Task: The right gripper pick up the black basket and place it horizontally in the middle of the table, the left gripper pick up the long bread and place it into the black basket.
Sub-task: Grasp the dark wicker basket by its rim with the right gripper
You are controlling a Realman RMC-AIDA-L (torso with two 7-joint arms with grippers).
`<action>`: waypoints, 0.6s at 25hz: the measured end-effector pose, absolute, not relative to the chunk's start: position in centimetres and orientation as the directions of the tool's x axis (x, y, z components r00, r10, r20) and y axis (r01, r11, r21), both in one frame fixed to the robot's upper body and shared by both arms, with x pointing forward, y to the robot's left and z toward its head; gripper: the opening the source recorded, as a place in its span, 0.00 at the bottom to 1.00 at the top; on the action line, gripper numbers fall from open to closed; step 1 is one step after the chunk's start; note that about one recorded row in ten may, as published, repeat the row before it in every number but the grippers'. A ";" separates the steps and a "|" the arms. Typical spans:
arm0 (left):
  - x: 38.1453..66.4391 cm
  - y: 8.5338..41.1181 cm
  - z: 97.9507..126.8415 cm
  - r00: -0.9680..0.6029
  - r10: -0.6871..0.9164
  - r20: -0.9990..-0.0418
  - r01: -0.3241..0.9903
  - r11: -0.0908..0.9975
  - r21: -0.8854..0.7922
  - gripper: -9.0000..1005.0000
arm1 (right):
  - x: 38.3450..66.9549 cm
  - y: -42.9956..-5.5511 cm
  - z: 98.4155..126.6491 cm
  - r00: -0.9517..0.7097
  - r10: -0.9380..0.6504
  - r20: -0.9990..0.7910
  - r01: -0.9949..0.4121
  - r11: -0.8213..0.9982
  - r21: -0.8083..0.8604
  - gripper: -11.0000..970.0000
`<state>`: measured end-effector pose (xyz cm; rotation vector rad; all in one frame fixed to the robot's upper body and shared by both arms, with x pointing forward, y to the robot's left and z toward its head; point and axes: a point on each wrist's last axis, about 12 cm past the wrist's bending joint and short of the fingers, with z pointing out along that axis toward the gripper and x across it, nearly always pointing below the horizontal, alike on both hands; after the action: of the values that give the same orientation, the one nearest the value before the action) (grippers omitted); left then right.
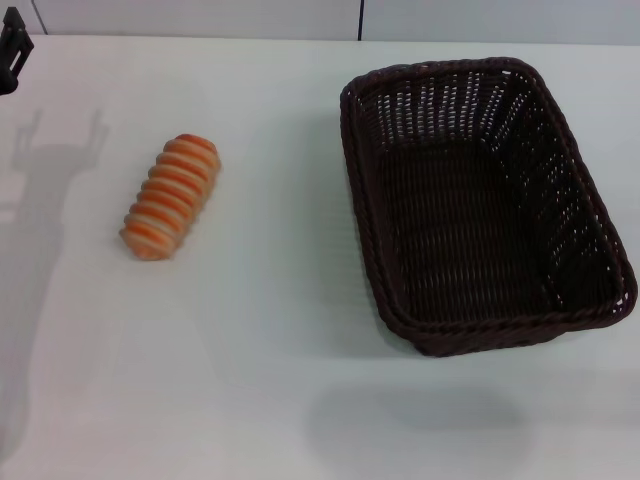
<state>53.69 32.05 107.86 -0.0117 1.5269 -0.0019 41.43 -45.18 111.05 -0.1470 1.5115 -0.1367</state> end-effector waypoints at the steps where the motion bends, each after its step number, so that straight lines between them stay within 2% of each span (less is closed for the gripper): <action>1: 53.7 32.0 107.9 0.044 -0.008 -0.999 -0.004 1.000 -0.009 0.80 | 41.5 -45.2 111.1 0.056 -0.182 -0.982 -0.002 0.983 -0.182 0.49; 15: 53.4 31.9 107.7 0.040 -0.008 -0.999 -0.002 1.000 -0.008 0.80 | 41.6 -45.0 111.1 0.054 -0.170 -0.984 -0.010 0.985 -0.170 0.49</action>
<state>53.42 31.95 107.72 -0.0078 1.5312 -0.0044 41.56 -45.03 111.13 -0.1447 1.5136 -0.1218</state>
